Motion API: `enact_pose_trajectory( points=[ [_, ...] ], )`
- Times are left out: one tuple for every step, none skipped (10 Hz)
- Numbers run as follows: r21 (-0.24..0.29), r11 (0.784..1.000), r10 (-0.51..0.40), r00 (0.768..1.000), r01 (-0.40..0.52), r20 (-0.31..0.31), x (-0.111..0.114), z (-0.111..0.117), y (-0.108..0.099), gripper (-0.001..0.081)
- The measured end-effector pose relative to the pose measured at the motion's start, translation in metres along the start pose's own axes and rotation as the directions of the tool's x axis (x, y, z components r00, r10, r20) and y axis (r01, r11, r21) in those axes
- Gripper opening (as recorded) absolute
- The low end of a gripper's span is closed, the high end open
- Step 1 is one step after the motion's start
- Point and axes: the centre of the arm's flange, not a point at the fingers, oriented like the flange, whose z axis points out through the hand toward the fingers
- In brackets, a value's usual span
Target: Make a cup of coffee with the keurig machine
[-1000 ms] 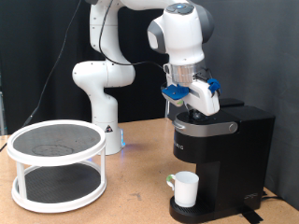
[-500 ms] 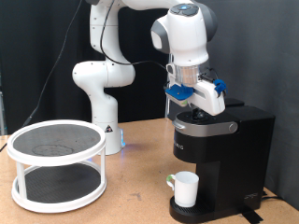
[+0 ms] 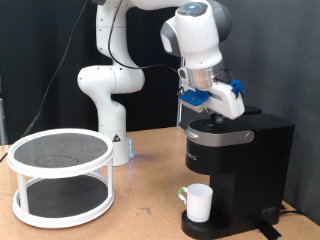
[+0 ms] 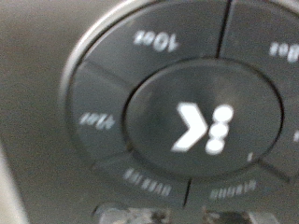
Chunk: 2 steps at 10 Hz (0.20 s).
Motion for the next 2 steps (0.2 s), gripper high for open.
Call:
enact_pose_trajectory(
  points=[
    [0.003,1.0,-0.002,1.0,0.002,0.028,0.003,-0.012,0.003,0.0],
    [-0.025,1.0,0.0,1.0,0.0,0.016,0.008,-0.023,0.009,0.0]
  ],
)
